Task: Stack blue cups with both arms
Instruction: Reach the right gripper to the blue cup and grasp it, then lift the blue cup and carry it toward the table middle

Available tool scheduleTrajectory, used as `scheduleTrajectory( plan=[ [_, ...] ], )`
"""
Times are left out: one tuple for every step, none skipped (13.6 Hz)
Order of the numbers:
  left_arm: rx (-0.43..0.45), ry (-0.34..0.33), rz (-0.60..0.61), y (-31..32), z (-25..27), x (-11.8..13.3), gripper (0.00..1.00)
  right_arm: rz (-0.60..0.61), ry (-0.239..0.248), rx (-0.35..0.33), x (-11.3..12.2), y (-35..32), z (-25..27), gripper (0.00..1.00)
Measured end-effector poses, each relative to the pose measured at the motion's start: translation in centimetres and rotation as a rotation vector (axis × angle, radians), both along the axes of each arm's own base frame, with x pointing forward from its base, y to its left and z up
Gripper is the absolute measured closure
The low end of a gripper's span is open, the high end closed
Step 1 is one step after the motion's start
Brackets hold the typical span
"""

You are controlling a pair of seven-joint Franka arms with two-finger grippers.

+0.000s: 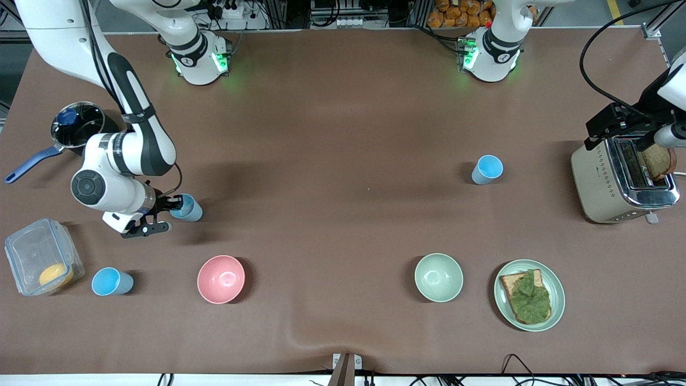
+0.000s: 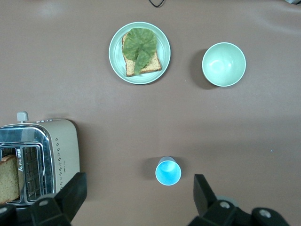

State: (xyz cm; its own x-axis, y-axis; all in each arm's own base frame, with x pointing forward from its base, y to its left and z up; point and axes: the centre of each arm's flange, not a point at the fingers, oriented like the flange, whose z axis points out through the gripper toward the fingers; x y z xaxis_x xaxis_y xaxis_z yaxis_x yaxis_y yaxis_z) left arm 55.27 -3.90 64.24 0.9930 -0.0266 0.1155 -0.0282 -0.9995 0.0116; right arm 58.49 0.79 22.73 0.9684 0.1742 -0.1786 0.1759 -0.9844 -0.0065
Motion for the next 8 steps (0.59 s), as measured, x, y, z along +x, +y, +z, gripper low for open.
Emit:
scheduleTrajectory(
  plan=[
    [0.0,0.0,0.0,0.0,0.0,0.0,0.0,0.001,-0.001,0.001,0.1,0.1,0.2,0.93],
    [0.0,0.0,0.0,0.0,0.0,0.0,0.0,0.003,0.001,0.001,0.3,0.2,0.5,0.97],
    [0.0,0.0,0.0,0.0,0.0,0.0,0.0,0.008,0.009,0.002,0.6,0.5,0.9,0.97],
    [0.0,0.0,0.0,0.0,0.0,0.0,0.0,0.016,0.022,0.003,0.9,1.1,1.5,0.97],
    [0.0,0.0,0.0,0.0,0.0,0.0,0.0,0.022,0.035,0.008,1.3,2.1,2.3,0.97],
    [0.0,0.001,0.0,0.0,0.0,0.0,0.0,0.014,0.047,0.023,1.7,3.5,3.2,0.97],
    [0.0,0.002,0.0,0.0,-0.1,0.0,0.0,-0.007,0.061,0.044,2.0,5.1,4.1,0.97],
    [0.0,0.003,0.0,0.0,-0.2,0.1,0.0,-0.038,0.075,0.066,2.1,7.0,4.9,0.97]
  ],
)
